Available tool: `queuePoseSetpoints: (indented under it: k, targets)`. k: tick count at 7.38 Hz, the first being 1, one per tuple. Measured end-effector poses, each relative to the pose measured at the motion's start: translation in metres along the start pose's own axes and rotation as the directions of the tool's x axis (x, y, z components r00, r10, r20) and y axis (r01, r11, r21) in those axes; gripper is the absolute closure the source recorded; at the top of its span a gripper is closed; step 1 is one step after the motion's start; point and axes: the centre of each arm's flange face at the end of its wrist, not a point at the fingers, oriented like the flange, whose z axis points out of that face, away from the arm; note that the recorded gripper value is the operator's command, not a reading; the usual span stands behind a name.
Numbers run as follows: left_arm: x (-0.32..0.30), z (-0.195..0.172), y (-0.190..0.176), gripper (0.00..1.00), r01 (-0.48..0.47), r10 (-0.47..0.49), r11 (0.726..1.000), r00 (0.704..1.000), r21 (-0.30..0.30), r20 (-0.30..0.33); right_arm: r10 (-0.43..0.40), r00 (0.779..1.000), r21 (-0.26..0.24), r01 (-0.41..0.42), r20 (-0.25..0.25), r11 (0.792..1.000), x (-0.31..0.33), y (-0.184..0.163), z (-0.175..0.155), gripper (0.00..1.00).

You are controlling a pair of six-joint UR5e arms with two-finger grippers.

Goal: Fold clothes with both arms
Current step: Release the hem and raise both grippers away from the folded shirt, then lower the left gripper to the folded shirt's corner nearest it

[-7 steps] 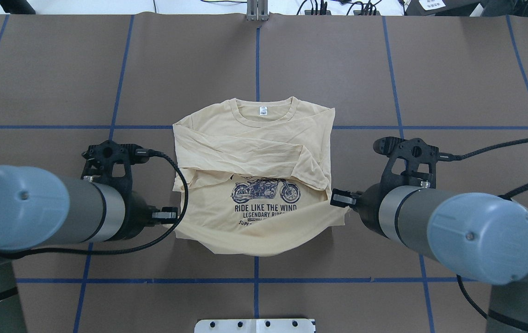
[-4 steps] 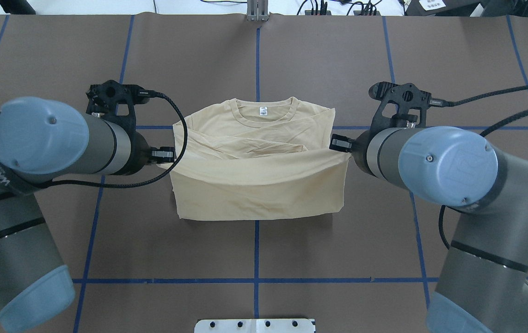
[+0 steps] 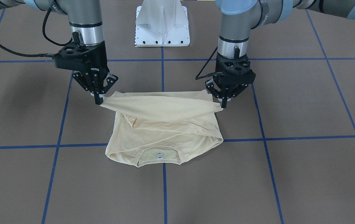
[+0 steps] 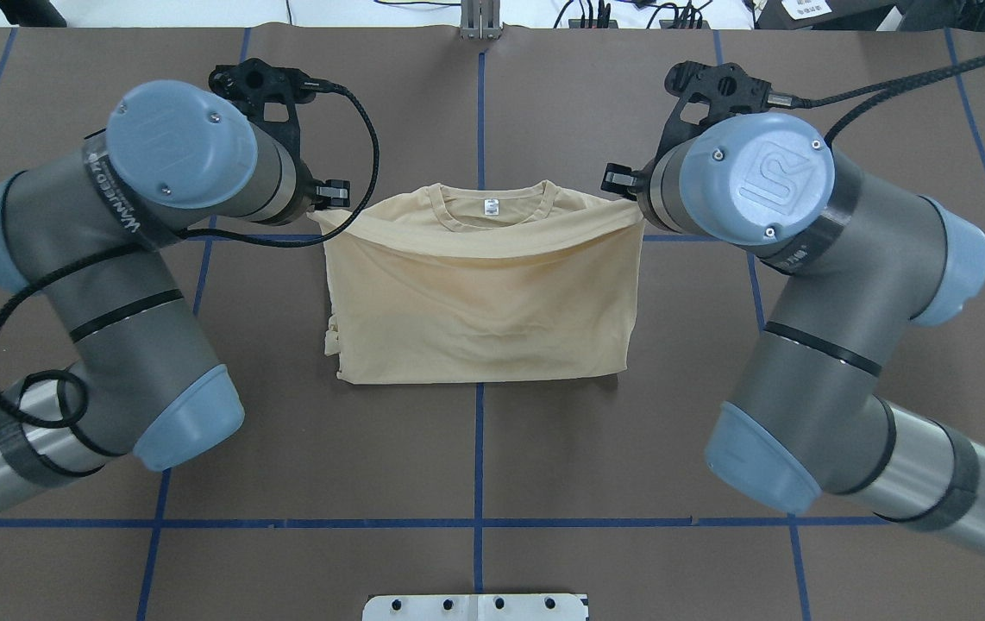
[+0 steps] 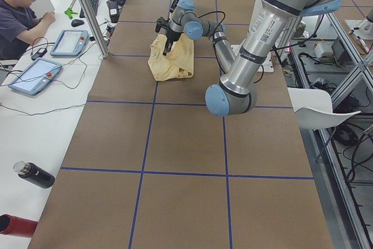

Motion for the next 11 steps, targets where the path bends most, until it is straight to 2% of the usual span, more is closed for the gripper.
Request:
queuePoseSetpoints:
  k: [2,3,4,6,8,9,11]
  targets:
    - [-0.005,0.062,-0.013,1.0,-0.028,0.027,0.999,1.0,0.021,0.016,-0.005,1.0,0.008,0.005,0.007,1.0,-0.023,-0.015,0.068,1.0]
    - [-0.011,0.096,-0.015,0.37,-0.054,0.053,0.998,0.998,0.021,0.024,-0.016,1.0,0.009,0.016,0.001,1.0,-0.027,-0.02,0.098,0.56]
    - [-0.016,0.119,-0.016,0.0,-0.073,0.072,0.997,0.997,0.024,0.025,-0.024,1.0,0.005,0.024,-0.011,1.0,-0.027,-0.025,0.119,0.01]
    - [-0.025,0.128,-0.019,0.0,-0.121,0.123,0.991,0.992,0.056,-0.015,-0.035,0.999,-0.033,0.035,-0.025,0.999,-0.022,-0.041,0.137,0.0]
    - [-0.045,0.106,-0.009,0.0,-0.161,0.169,0.984,0.981,0.082,-0.099,-0.089,0.996,-0.121,0.09,0.014,0.989,-0.004,-0.068,0.129,0.0]
    - [-0.063,0.085,0.006,0.0,-0.167,0.176,0.983,0.973,0.07,-0.147,-0.121,0.992,-0.135,0.125,0.04,0.983,0.014,-0.07,0.124,0.0]
    - [-0.086,0.058,0.05,0.0,-0.152,0.155,0.988,0.967,0.032,-0.202,-0.163,0.981,-0.12,0.175,0.107,0.977,0.059,-0.061,0.116,0.0]
